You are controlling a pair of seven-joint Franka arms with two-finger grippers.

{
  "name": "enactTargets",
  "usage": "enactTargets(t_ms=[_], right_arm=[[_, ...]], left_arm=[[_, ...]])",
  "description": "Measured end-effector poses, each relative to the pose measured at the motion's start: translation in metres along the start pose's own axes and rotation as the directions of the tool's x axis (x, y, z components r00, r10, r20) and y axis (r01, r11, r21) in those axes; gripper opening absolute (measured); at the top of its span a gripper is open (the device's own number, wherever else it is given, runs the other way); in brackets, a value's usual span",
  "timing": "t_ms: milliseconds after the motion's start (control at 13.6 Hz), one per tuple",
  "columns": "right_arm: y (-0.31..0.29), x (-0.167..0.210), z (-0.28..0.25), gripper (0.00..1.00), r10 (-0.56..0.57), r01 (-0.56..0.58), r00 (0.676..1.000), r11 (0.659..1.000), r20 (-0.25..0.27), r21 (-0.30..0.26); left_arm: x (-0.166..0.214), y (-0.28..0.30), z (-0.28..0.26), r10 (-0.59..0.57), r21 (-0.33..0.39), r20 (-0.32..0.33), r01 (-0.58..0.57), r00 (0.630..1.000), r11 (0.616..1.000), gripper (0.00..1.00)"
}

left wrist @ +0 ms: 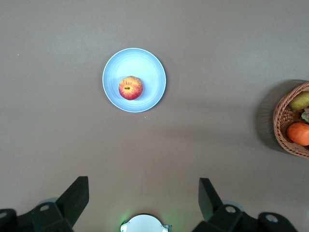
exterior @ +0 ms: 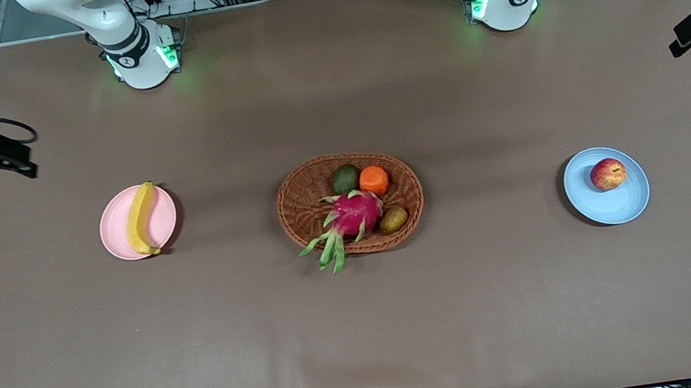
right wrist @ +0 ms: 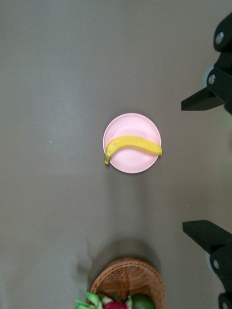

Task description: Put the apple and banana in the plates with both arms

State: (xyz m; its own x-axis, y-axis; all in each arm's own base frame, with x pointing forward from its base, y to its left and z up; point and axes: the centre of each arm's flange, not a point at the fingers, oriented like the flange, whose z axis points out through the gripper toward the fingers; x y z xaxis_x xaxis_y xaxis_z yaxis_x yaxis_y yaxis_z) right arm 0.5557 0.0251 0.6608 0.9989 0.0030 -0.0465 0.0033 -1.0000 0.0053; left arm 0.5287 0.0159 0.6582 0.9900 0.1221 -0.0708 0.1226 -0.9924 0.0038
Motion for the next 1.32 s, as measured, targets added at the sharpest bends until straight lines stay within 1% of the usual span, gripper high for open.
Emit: enactTargets(t_ms=[147,513,733,879,1319], right_arm=[[0.018,0.000,-0.003,1.00,-0.033,0.033,0.999,0.999,-0.004,0.001],[0.023,-0.004,-0.009,1.00,-0.043,0.043,0.999,0.999,-0.011,0.003],[0.032,-0.011,-0.017,1.00,-0.050,0.051,0.998,0.997,-0.023,0.053],[0.038,-0.016,-0.022,1.00,-0.064,0.065,0.998,0.996,-0.026,0.065],[0.039,-0.018,-0.014,1.00,-0.082,0.082,0.997,0.994,0.000,0.070]], left_arm=[[0.000,0.000,0.000,0.000,0.000,0.000,0.000,1.000,1.000,1.00],[0.000,0.001,0.000,0.003,0.000,0.000,-0.003,1.000,1.000,1.00],[0.000,0.002,0.000,0.005,0.000,0.000,-0.005,1.000,1.000,1.00],[0.000,0.002,0.000,0.005,0.000,0.000,-0.005,1.000,1.000,1.00],[0.000,0.003,0.000,0.007,0.001,0.000,-0.007,1.000,1.000,1.00]])
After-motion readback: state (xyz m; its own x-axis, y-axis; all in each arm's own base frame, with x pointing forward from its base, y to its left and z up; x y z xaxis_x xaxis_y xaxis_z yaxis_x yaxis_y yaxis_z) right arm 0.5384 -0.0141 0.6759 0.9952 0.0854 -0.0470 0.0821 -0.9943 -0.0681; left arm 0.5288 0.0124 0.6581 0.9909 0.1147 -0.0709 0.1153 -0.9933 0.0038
